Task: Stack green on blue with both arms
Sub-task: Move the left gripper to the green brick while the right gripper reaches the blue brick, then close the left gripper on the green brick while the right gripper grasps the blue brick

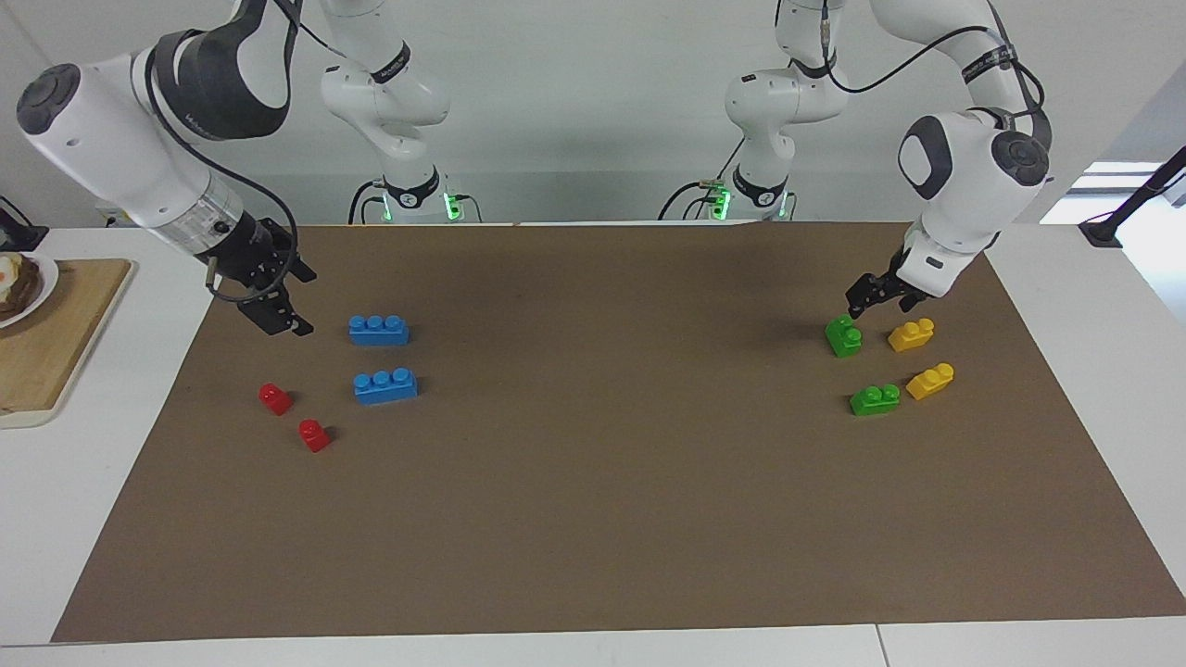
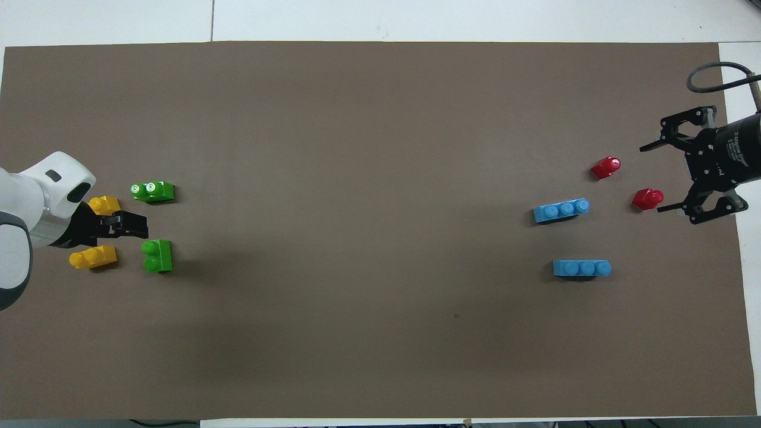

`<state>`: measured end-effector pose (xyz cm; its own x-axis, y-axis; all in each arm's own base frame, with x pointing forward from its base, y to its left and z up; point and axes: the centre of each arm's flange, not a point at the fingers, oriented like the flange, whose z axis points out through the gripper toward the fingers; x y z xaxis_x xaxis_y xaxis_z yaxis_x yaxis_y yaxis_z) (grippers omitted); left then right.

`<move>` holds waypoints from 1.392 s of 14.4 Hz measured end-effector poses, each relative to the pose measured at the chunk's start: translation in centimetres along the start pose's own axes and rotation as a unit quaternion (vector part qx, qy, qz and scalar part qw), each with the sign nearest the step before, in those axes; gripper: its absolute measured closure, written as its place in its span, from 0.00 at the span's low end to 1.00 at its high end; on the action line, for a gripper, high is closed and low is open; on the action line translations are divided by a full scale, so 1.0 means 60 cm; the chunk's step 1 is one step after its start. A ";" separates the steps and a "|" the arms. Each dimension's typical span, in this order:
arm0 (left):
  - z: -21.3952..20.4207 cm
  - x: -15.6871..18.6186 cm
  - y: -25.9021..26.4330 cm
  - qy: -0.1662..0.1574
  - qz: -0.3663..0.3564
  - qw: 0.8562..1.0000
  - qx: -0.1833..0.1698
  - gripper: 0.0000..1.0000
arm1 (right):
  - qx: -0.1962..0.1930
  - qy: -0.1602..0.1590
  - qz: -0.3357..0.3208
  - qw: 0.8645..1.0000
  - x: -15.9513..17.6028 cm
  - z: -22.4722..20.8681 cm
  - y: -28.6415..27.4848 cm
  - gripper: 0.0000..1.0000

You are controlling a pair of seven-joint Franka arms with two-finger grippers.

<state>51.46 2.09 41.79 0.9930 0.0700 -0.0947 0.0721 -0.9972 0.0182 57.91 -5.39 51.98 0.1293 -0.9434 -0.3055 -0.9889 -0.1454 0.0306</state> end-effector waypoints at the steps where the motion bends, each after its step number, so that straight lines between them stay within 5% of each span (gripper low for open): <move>1: 0.010 -0.003 -0.003 -0.002 -0.002 1.000 0.000 0.00 | -0.003 -0.008 0.010 1.000 0.017 0.016 -0.005 0.00; 8: 0.092 -0.029 -0.011 0.007 -0.006 1.000 0.000 0.00 | -0.013 -0.028 0.028 0.999 0.061 0.120 -0.015 0.00; 20: 0.134 -0.040 -0.008 0.013 -0.017 1.000 0.001 0.00 | 0.013 -0.039 0.027 0.999 0.095 0.246 -0.007 0.00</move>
<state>48.32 2.20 34.00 0.9922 0.1042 -0.0687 0.1053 -0.9943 0.0135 57.99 -6.31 36.16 0.0700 -0.9237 -0.3767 -0.9960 -0.0855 0.0245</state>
